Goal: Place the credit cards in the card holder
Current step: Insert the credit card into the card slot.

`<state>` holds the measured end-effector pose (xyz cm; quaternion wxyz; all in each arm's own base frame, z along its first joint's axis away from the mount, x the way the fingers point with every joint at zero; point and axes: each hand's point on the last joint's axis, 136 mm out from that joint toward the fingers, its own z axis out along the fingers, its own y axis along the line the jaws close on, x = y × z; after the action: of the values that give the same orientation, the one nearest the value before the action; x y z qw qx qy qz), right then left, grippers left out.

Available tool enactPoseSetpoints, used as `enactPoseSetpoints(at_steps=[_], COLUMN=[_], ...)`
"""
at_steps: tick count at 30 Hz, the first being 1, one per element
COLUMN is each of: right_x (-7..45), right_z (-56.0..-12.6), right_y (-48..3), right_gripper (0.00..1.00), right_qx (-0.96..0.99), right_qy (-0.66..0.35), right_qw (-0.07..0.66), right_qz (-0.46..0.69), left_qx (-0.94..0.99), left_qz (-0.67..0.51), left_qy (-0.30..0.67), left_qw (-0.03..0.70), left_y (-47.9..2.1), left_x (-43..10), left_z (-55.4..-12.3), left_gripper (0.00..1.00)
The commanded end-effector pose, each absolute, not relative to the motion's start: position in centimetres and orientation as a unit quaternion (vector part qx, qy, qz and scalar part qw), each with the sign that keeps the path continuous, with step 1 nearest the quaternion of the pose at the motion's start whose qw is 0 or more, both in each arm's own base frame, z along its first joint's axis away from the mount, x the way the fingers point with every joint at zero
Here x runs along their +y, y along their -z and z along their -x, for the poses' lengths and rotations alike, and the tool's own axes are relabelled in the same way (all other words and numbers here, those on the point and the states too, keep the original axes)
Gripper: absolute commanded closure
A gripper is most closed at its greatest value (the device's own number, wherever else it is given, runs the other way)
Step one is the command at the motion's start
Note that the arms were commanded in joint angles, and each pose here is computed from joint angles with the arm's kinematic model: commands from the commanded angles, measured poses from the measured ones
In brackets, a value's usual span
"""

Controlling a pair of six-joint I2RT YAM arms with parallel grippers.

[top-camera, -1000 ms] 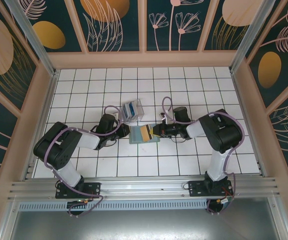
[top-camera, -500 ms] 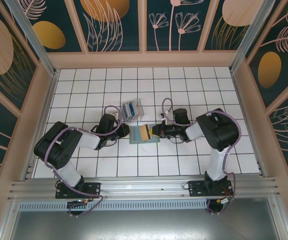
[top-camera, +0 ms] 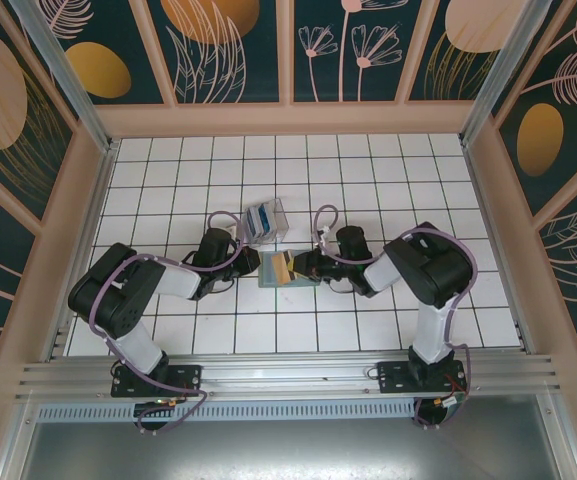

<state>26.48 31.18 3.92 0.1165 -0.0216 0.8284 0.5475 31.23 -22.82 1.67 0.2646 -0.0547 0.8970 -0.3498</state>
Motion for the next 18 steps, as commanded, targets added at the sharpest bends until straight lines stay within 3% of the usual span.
enactPoseSetpoints(at_steps=[1,7,18], right_x=[30.4,29.5,30.4], right_z=[-26.6,-27.0,-27.8], right_y=[-2.1,-2.3,-2.4], right_gripper=[0.8,0.97,1.0], right_qx=[0.867,0.891,0.873], right_qy=[-0.482,-0.43,-0.463], right_qw=[0.129,0.146,0.149], right_qz=[-0.001,0.0,-0.033], left_qx=[0.935,0.933,0.933], left_qz=[0.065,0.068,0.065], left_qy=[0.31,0.316,0.312], left_qw=[0.163,0.161,0.166], left_y=[3.1,3.3,3.0], left_x=[-21.9,-22.0,-21.8], left_z=[-26.5,-26.3,-26.3], left_gripper=[0.89,0.89,0.89])
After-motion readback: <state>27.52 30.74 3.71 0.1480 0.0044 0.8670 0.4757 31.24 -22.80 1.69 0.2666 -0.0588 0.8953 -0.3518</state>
